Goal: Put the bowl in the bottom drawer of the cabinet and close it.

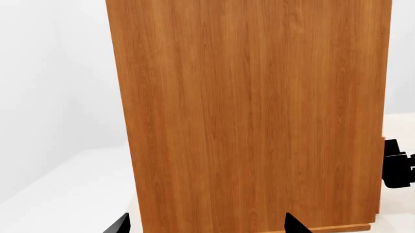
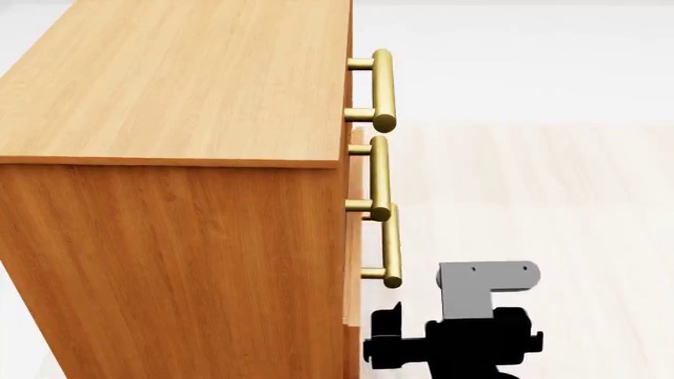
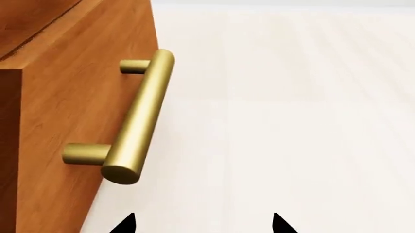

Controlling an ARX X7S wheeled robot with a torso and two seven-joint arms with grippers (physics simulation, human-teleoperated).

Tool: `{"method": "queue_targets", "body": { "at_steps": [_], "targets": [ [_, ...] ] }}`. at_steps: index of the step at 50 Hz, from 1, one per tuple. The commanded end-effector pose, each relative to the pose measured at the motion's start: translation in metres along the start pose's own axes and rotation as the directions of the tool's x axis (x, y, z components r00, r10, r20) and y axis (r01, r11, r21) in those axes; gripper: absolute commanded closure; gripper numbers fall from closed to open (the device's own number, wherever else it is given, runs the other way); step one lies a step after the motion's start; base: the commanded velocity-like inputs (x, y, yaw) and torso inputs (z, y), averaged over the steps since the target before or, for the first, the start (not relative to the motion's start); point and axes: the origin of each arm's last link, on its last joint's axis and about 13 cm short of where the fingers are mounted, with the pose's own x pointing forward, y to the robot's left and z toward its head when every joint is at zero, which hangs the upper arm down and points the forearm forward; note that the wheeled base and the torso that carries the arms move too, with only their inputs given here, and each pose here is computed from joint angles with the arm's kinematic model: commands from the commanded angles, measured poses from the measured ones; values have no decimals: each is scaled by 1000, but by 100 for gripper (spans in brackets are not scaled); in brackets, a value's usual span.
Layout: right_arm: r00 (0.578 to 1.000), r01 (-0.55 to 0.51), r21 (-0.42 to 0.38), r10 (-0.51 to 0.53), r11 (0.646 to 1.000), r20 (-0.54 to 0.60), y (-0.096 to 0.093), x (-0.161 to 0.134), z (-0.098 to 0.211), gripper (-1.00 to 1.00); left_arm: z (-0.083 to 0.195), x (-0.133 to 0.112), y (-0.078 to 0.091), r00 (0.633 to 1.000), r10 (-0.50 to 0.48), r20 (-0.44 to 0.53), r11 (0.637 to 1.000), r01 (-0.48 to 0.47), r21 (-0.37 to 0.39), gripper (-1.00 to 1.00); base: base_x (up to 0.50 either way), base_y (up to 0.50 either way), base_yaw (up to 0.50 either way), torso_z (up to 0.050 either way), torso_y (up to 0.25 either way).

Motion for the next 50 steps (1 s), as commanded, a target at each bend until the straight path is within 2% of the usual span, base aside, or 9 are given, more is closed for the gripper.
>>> {"method": "queue_targets", "body": {
  "at_steps": [1, 38, 44, 50],
  "targets": [
    [999, -41, 4, 41, 999, 7, 9, 3, 0, -100, -1, 0, 0, 1000, 0, 0, 1000, 0, -1, -100, 0, 0, 0, 0, 0],
    [986, -162, -13, 162, 987, 30, 24, 4, 0, -100, 0, 0, 0, 1000, 0, 0, 1000, 0, -3, -100, 0, 0, 0, 0, 0],
    [991, -134, -14, 134, 991, 26, 20, 4, -1, -100, -1, 0, 0, 1000, 1, 0, 1000, -1, -4, -100, 0, 0, 0, 0, 0],
    [997, -68, -1, 68, 998, 25, 6, 0, -3, -100, 0, 0, 0, 1000, -1, 0, 1000, 1, -2, -100, 0, 0, 0, 0, 0]
  ]
}}
